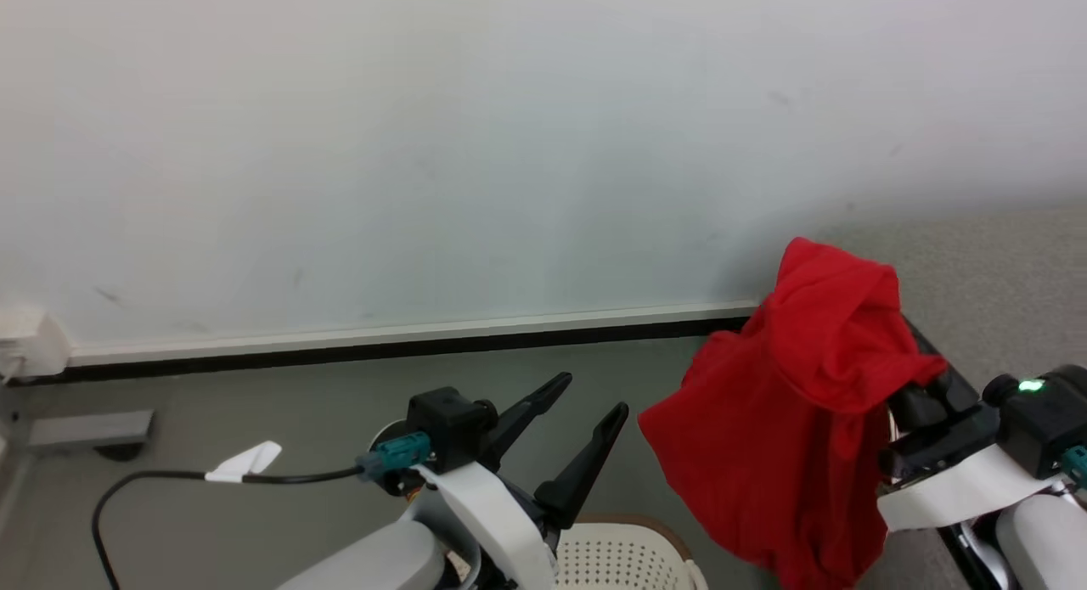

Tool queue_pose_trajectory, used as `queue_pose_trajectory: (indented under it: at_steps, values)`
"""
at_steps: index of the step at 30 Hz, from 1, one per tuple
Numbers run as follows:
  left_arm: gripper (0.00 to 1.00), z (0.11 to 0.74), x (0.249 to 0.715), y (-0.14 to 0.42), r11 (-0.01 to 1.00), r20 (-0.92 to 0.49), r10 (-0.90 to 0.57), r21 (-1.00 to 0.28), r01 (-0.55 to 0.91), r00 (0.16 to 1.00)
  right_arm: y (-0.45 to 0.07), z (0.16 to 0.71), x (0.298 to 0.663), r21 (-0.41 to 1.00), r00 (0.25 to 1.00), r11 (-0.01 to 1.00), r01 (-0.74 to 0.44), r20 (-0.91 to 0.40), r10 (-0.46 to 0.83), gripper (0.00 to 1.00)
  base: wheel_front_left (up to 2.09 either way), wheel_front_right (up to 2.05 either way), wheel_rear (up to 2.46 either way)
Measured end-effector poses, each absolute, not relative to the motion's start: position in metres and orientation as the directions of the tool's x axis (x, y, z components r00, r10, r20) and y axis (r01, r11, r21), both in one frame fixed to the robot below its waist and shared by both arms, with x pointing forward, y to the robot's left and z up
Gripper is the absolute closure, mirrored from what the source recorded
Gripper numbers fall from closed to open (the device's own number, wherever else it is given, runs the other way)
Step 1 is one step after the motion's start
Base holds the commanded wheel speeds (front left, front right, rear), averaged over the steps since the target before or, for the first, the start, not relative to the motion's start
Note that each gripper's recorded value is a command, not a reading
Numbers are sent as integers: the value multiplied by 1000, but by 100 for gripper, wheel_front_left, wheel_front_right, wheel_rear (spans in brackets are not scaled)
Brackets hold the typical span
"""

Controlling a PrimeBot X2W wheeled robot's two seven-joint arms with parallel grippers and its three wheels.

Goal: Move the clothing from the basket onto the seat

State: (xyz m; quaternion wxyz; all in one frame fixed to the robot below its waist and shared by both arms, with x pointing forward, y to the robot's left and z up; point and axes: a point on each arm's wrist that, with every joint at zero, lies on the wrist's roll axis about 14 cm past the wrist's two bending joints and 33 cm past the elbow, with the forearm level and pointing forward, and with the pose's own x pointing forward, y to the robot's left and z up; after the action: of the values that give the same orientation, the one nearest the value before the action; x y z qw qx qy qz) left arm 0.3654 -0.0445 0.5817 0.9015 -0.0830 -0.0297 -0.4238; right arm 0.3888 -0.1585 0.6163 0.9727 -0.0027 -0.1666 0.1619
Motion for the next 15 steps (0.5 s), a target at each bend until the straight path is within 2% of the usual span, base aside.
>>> queue_pose_trajectory:
  at_steps: [15]
  values:
    - [0, 583, 348, -126, 403, 166, -895, -100, 910, 414, -261, 652, 346, -131, 910, 991, -26, 407, 78, 100, 0, 0, 0]
